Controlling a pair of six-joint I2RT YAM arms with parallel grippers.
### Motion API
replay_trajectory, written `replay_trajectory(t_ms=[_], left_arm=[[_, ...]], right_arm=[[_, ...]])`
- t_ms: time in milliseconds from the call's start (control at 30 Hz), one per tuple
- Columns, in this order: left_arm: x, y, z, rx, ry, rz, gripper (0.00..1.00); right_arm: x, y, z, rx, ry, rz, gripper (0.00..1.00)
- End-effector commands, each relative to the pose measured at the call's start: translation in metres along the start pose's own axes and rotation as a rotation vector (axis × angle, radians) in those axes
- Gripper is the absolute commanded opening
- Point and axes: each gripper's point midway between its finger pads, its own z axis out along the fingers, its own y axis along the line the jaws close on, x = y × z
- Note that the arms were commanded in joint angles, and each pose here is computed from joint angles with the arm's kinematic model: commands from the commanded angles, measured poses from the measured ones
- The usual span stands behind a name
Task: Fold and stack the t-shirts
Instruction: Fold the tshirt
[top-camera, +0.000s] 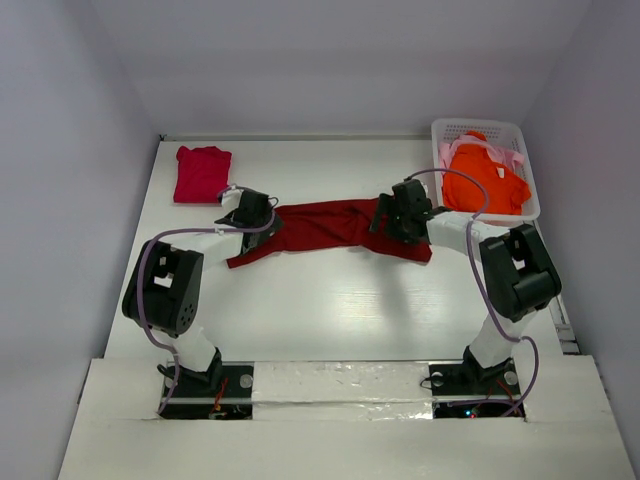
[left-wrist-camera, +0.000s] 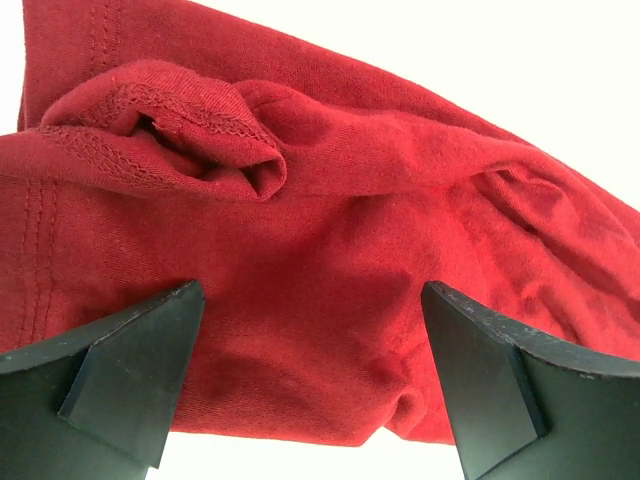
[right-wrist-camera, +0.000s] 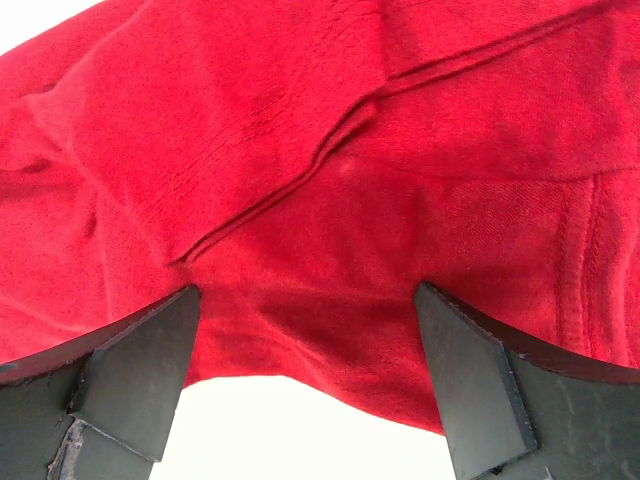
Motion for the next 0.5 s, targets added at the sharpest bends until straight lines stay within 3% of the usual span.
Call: replay_trajectory(t_ms=[0,467], left_arm=[[0.042,0.036,-0.003,-0.104,0.14,0.03,0.94],[0.04,0.058,-0.019,-0.246,0.128,0.071,0.97]], right_arm=[[-0.001,-0.02,-0.013,0.104,0.019,-0.034,0.94],[0.003,-0.022,-0.007,0.096,0.084,-0.058,0.95]])
